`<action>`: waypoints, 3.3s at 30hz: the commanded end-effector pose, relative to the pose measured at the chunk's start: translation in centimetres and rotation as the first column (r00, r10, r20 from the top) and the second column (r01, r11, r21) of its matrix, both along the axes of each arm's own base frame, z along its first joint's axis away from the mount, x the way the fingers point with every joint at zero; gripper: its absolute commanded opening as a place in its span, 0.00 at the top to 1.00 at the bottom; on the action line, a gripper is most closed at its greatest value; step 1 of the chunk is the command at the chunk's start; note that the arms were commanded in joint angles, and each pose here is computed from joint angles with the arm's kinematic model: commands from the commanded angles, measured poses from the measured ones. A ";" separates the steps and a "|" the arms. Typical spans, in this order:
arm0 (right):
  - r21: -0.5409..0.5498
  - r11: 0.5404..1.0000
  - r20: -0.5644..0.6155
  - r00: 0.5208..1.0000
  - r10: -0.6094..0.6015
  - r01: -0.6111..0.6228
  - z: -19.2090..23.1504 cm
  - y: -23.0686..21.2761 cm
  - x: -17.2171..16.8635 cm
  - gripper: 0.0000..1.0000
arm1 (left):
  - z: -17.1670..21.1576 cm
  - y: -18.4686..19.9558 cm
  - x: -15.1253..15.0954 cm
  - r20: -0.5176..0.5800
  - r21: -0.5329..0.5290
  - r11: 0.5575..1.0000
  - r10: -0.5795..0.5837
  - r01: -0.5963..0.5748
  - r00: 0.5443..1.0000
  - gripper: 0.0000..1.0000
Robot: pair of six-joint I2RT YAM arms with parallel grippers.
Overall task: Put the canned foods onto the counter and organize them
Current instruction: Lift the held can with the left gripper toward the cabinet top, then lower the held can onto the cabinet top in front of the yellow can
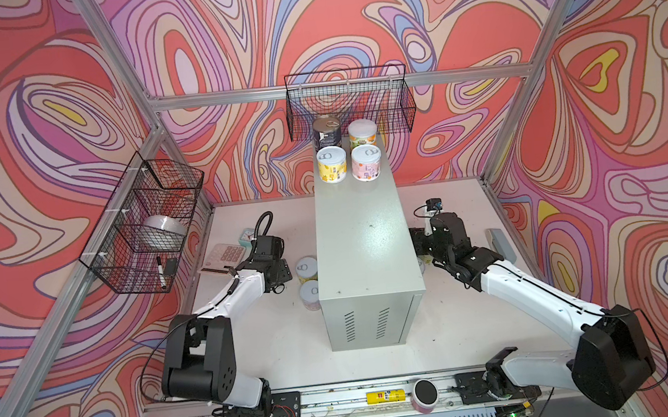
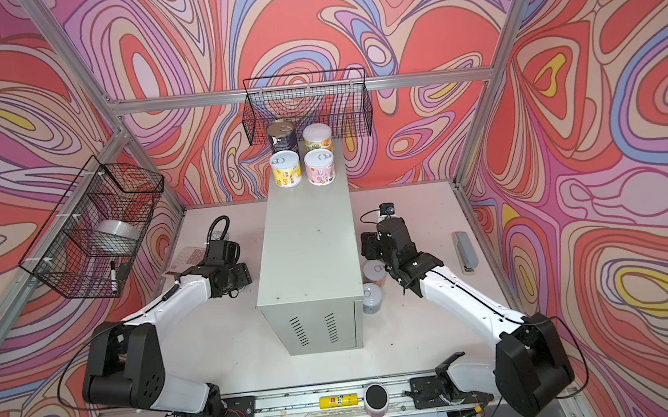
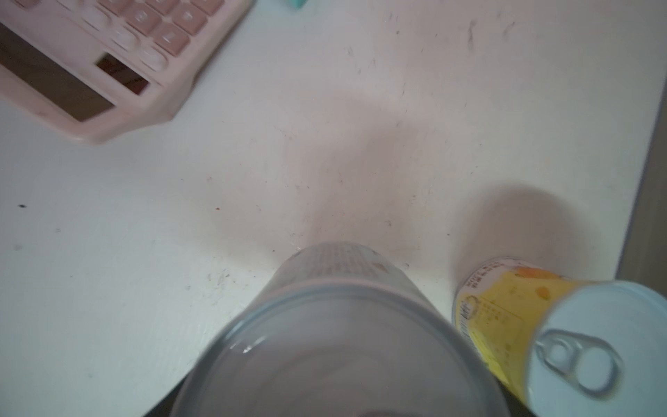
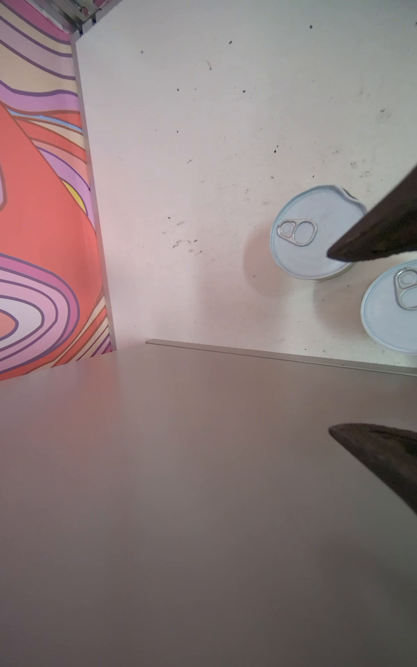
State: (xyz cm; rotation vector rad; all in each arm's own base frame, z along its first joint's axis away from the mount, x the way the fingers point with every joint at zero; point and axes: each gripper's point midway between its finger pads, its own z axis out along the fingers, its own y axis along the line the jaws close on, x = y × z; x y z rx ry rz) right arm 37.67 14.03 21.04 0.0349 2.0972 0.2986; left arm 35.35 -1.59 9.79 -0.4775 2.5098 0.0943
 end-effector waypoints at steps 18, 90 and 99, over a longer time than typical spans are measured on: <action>-0.010 0.996 0.121 0.989 -0.085 0.087 6.1 -2.7 -1.0 0.27 | 29.2 -1.3 -3.4 0.400 0.038 0.975 -0.215 0.219 0.891 1.00; 0.003 0.997 0.147 0.986 -0.081 0.081 10.2 -3.1 -2.3 0.26 | 30.1 -22.5 4.4 0.262 0.156 0.768 -0.639 0.621 0.724 0.20; 0.003 0.997 0.133 0.988 -0.079 0.080 9.6 -3.0 -2.0 0.24 | 30.8 -22.5 4.6 0.291 0.164 0.772 -0.633 0.614 0.717 0.06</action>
